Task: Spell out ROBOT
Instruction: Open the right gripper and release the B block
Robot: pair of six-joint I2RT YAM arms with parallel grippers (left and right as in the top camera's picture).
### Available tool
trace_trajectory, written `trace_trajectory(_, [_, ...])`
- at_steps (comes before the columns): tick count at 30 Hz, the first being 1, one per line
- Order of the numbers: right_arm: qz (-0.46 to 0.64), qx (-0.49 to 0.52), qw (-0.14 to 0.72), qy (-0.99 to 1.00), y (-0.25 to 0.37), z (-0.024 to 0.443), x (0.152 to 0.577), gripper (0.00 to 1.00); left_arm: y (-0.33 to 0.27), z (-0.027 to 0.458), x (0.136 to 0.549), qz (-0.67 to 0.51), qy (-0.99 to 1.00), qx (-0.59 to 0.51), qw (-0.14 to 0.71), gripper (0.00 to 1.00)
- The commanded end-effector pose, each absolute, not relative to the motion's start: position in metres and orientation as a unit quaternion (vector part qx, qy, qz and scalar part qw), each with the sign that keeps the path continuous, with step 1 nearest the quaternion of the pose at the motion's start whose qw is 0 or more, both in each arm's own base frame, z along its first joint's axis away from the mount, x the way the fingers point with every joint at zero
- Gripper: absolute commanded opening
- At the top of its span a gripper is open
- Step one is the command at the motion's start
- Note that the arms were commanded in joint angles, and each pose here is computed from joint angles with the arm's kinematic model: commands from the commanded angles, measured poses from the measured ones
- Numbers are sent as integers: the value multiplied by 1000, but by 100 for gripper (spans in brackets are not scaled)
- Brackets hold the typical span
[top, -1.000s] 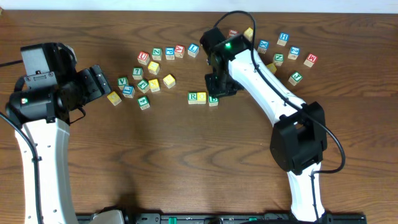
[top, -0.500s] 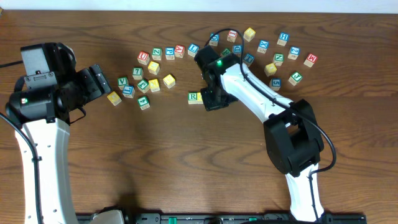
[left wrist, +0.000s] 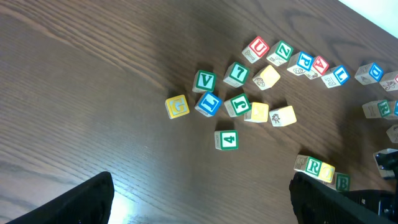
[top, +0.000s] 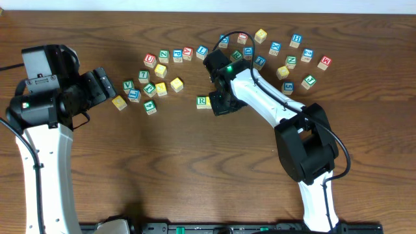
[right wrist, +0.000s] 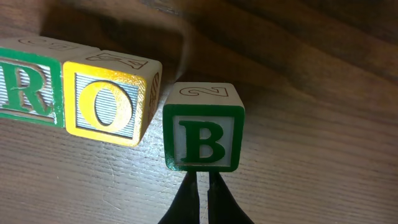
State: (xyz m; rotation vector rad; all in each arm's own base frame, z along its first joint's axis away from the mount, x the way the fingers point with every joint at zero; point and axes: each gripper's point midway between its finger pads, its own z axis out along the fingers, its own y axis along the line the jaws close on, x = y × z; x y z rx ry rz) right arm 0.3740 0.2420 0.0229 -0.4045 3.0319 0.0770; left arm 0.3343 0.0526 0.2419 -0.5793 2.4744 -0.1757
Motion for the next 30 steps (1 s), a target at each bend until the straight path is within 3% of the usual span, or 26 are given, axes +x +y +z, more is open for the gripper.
trace_trajectory(1, [22, -136, 41, 990, 242, 20, 374, 2, 56, 241, 335, -63, 928, -227, 290, 89])
trace_trajectory(30, [36, -147, 59, 987, 255, 27, 377, 1, 56, 240, 335, -63, 928, -227, 290, 89])
